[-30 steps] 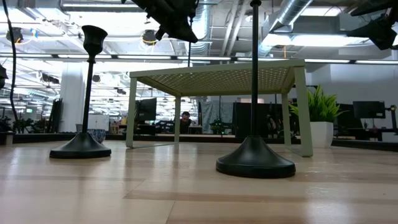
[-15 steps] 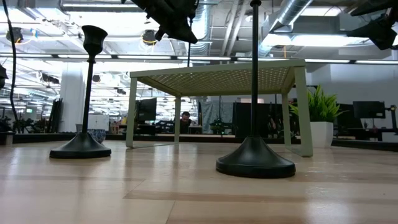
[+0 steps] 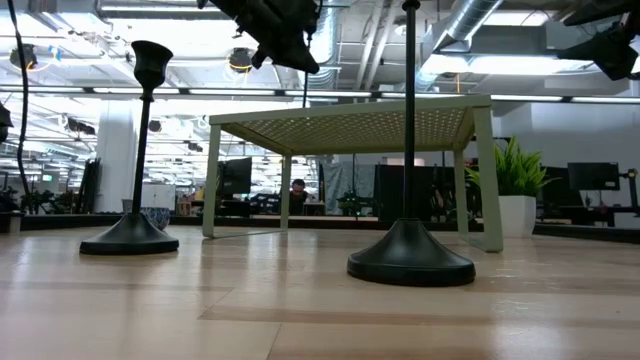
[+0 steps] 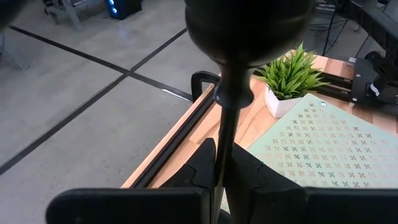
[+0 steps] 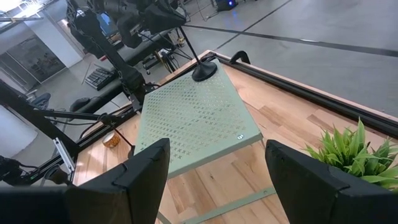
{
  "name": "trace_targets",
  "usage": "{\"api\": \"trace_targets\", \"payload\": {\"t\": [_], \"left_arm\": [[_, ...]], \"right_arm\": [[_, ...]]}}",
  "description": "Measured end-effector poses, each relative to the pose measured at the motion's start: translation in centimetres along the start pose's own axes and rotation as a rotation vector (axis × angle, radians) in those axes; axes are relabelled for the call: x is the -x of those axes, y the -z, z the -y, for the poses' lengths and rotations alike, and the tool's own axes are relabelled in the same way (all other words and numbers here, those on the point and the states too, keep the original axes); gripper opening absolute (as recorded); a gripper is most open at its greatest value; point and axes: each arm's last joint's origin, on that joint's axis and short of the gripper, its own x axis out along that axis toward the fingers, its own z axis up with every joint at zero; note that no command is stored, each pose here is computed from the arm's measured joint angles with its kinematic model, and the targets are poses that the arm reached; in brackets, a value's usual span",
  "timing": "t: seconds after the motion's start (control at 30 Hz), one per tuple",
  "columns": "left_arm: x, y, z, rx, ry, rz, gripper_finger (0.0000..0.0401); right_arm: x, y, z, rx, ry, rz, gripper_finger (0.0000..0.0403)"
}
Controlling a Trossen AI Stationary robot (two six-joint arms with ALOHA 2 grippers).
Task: Pick & Place candle stick holders
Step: Put the black candle holder on the shelf
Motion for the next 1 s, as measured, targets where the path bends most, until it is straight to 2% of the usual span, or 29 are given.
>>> {"api": "trace_targets", "payload": {"t": [0.23,0.5,0.67,0.83,1.0], "left_arm": [[0.00,0.02,0.01,-0.002,0.000,-0.002,0.0022],[-0.05,0.17,-0.02,-0.021,-0.011,-0.012,0.0064],[-0.05,0.16,0.10,-0.061,0.024,-0.009,0.0116],[-0.04,0.16,0.21,-0.061,0.062,-0.009,0.0189],[0.39,0.42,0.05,-0.068,0.036,-0.047,0.0253]], "right_arm": [[0.00,0.00,0.00,0.000,0.000,0.000,0.0256],[0.00,0.00,0.00,-0.001,-0.001,-0.001,0.0256],[0.00,0.00,0.00,-0.001,-0.001,-0.001,0.0256],[0.00,0.00,-0.01,-0.001,-0.002,-0.001,0.0256],[0.00,0.00,-0.01,-0.001,-0.001,-0.001,0.0256]]}}
